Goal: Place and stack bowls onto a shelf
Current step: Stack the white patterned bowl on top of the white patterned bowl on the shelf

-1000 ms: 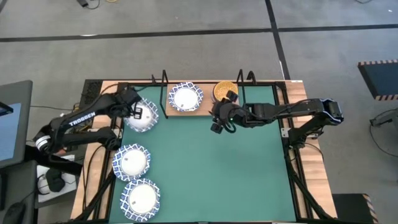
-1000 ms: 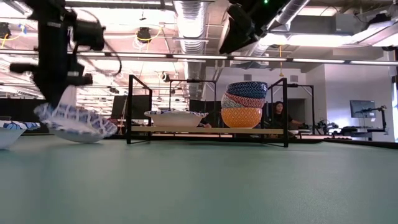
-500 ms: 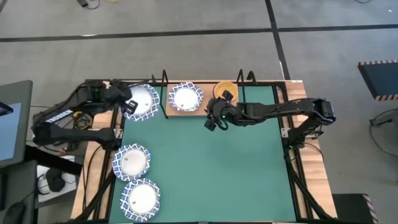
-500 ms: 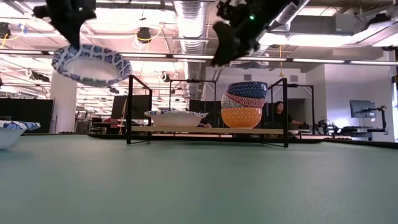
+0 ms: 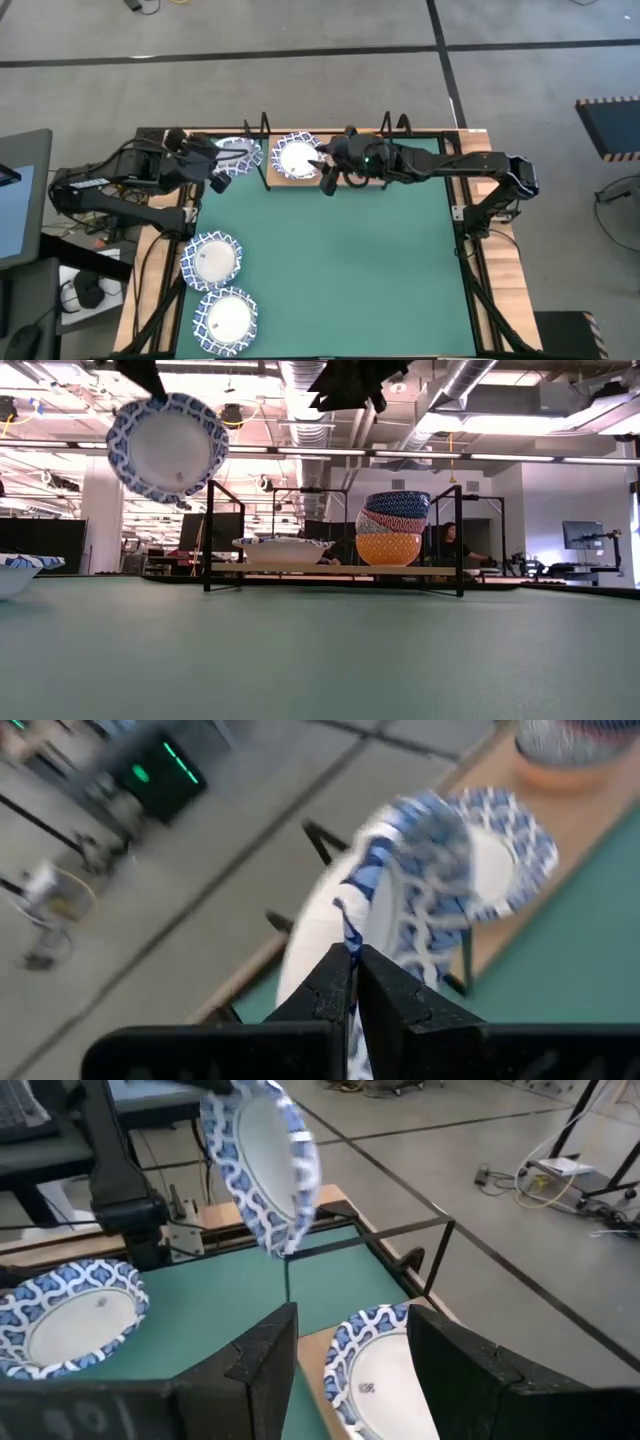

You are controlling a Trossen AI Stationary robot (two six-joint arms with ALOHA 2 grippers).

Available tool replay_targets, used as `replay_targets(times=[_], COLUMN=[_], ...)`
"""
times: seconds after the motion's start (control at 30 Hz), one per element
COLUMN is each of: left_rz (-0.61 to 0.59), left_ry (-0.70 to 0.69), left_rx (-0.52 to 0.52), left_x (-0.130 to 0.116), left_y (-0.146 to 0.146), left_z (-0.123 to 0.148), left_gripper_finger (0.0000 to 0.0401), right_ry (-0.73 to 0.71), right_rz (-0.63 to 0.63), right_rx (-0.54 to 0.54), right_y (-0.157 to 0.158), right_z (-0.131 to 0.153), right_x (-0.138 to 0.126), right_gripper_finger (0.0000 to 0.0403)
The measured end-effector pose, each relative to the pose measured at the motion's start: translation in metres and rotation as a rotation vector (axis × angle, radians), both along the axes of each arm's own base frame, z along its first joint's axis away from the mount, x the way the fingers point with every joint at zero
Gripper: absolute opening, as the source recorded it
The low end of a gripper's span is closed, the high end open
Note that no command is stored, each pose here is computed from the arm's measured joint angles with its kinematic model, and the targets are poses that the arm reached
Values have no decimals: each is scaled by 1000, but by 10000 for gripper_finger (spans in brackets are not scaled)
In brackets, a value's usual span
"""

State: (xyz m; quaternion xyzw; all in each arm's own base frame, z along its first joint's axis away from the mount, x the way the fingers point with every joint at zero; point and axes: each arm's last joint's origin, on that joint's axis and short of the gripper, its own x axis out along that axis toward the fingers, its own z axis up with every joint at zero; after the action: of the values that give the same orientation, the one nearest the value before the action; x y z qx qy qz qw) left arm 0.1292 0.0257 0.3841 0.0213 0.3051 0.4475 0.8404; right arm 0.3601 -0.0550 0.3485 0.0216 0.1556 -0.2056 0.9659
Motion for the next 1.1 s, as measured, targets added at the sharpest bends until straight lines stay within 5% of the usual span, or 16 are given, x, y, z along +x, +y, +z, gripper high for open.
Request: replay_targets(times=[0.17,0.37,0.7,1.1], left_rz=[57,73,21,-71], left_ry=[-60,-168,-216,-156], left_rx=[131,160,170,194], left_x=[-9,-11,31,71], left_y=[-1,-1,-2,-7], left_z=[28,47,30,19], left_gripper_finger=[0,0,0,0], right_ry=[-31,-79,-152,-112], right_rz=[-3,-3,10,74], right_rx=[-21,-67,-167,-161], right_y=[-10,-14,-16,-29], right_z=[7,14,24,20], right_x=[0,1,2,-1], right_gripper_finger=[214,214,214,214])
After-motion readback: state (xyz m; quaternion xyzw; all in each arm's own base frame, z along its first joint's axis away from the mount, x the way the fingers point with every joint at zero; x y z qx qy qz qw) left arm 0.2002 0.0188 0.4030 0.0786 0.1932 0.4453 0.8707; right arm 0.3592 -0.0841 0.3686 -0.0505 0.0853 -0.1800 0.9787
